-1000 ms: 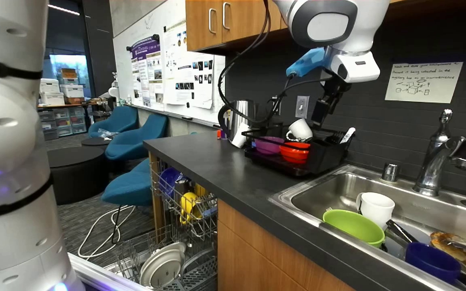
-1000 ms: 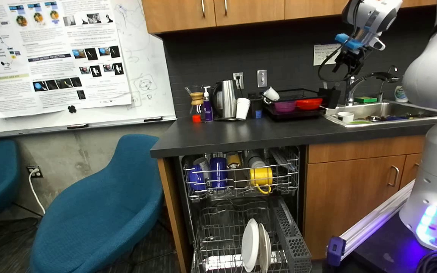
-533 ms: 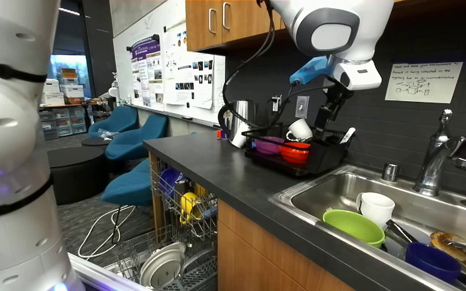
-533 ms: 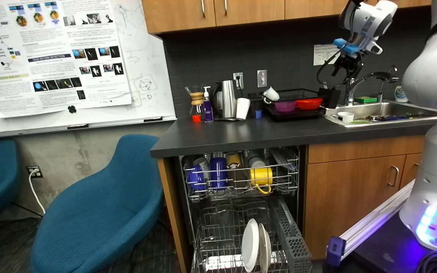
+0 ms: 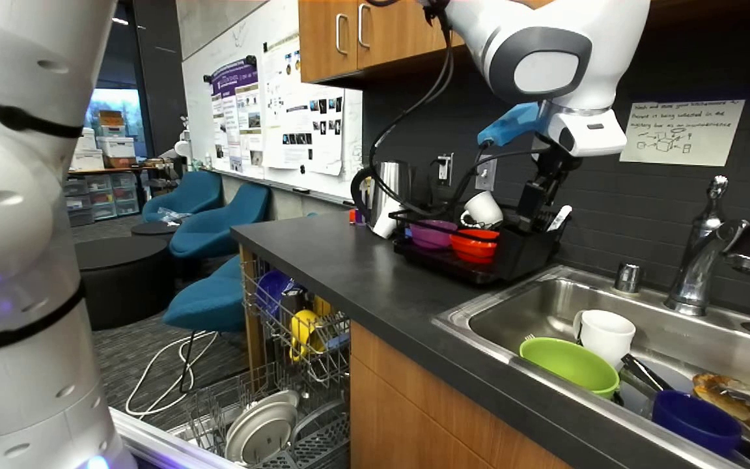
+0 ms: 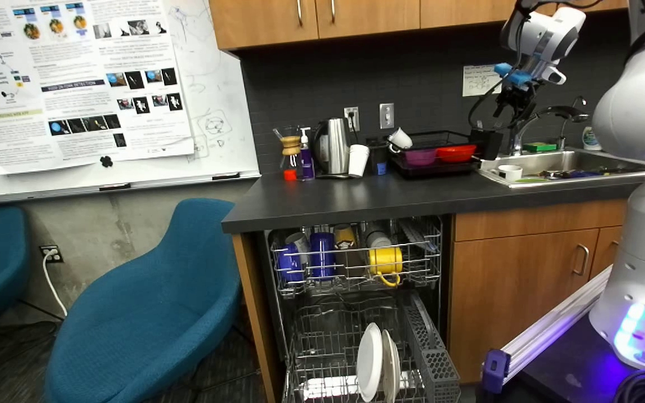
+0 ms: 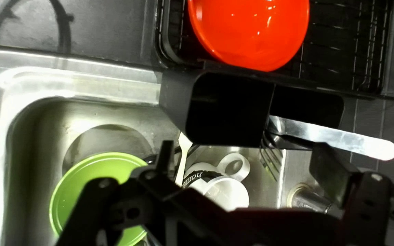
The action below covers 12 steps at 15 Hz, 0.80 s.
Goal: Put the fork on the counter
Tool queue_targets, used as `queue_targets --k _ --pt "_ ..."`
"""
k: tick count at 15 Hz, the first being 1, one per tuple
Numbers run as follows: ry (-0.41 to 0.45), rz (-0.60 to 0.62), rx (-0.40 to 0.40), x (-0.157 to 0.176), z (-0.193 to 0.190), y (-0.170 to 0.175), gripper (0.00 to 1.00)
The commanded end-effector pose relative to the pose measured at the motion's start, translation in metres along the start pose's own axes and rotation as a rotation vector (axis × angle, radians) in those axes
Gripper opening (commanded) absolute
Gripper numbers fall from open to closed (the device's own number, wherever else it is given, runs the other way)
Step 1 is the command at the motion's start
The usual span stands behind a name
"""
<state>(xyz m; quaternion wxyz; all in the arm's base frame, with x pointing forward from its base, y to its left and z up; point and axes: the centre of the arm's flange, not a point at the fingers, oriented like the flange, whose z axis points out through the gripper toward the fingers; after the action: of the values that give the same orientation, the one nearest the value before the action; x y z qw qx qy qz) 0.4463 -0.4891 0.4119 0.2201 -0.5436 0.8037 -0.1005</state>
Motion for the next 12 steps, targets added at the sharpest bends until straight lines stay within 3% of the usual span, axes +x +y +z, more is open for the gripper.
queue_targets --k 1,4,6,7,9,12 --pt "0.016 0.023 -0.003 0.0072 -0.0010 -0.0096 1.00" --pt "0.020 0.026 -0.004 0.0073 0.0014 -0.0126 1.00" --pt "0.020 0.024 -0.005 0.0065 0.0027 -0.0140 0.94" --pt "0.019 0.023 -0.005 0.0064 0.0033 -0.0148 0.75" --pt "0.020 0.019 -0.006 0.0055 0.0040 -0.0158 0.65" --pt "0.023 0.016 -0.008 0.0054 0.0051 -0.0167 0.42"
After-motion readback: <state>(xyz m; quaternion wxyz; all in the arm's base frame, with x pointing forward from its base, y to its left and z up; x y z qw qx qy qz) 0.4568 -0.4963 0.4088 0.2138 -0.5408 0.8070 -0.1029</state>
